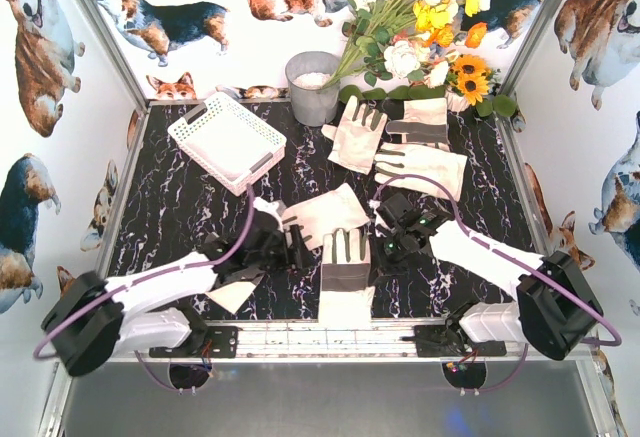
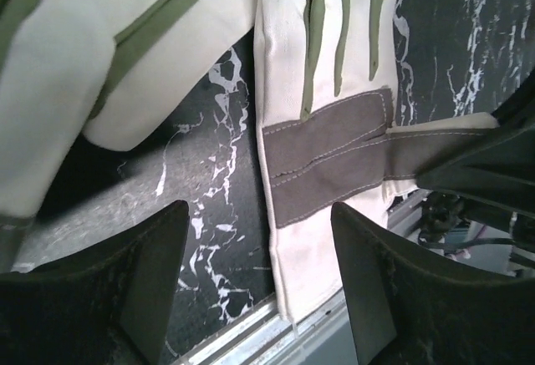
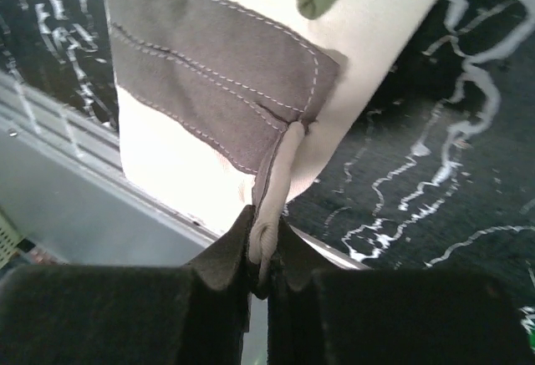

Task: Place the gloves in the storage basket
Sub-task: Place the glove at the center of the board.

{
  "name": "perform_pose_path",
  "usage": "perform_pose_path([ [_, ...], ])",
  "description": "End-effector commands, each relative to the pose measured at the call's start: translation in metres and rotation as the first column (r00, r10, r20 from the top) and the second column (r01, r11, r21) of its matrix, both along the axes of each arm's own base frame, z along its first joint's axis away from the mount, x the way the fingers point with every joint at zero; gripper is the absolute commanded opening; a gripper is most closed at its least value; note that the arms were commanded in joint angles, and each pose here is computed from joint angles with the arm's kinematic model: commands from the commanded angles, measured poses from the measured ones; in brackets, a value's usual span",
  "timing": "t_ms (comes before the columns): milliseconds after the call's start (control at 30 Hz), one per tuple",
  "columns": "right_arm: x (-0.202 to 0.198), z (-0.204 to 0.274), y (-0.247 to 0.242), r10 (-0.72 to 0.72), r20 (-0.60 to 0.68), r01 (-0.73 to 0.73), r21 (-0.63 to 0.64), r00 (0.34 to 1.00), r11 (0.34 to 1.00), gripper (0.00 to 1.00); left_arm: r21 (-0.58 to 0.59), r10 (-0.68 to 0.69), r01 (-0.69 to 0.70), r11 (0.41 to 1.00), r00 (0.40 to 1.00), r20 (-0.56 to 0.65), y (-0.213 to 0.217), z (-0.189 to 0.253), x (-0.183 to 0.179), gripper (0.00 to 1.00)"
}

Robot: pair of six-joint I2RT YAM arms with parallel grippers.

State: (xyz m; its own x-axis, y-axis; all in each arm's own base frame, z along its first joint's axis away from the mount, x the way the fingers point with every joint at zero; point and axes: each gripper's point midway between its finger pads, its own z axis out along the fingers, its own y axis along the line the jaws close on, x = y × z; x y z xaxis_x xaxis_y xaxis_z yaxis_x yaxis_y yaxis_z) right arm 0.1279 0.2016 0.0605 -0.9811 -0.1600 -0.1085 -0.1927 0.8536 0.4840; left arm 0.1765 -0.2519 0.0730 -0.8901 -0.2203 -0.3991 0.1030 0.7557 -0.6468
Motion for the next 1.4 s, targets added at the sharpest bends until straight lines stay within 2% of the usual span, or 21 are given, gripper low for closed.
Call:
perform_pose_path([
  [0,0.016,0.009,-0.014,-0.024,0.107,0.032,-0.078,0.994,0.996,0.0,-0.006,0.043,-0.043,0.999,0.996,0.074,-0.024,0.007,0.019,0.62],
  [133,0.018,0.006,-0.022,-0.037,0.138,0.053,-0.108,0.99,0.993,0.0,-0.058,0.083,-0.078,0.995,0.993,0.084,-0.038,0.004,0.03,0.53],
  [400,0.022,0.003,-0.016,-0.083,0.153,0.094,-0.069,0.985,0.993,0.0,-0.117,0.111,-0.095,0.989,0.985,0.133,-0.067,0.001,0.058,0.47],
  [567,0.028,0.003,-0.016,-0.091,0.167,0.105,-0.076,0.982,0.992,0.0,-0.056,0.093,-0.087,0.995,0.988,0.122,-0.078,-0.023,0.067,0.46],
  [667,0.034,0.006,-0.015,-0.105,0.191,0.122,-0.078,0.976,0.989,0.0,0.033,0.079,-0.084,0.996,0.99,0.119,-0.078,-0.041,0.071,0.36],
  [800,0.044,0.006,-0.009,-0.134,0.224,0.147,-0.041,0.965,0.988,0.0,0.129,0.124,-0.14,0.982,0.985,0.123,-0.063,-0.058,0.077,0.13],
  [900,0.051,0.004,0.004,-0.126,0.224,0.128,0.006,0.966,0.992,0.0,0.186,0.188,-0.213,0.959,0.972,0.143,-0.043,-0.062,0.081,0.0],
  [1133,0.082,0.008,0.034,-0.058,0.25,0.051,0.036,0.967,0.998,0.0,0.289,0.31,-0.363,0.886,0.926,0.215,0.019,-0.052,0.076,0.0],
  [1367,0.098,0.004,0.05,-0.027,0.26,0.013,0.053,0.965,0.999,0.0,0.279,0.32,-0.366,0.888,0.927,0.198,0.046,-0.049,0.071,0.0],
])
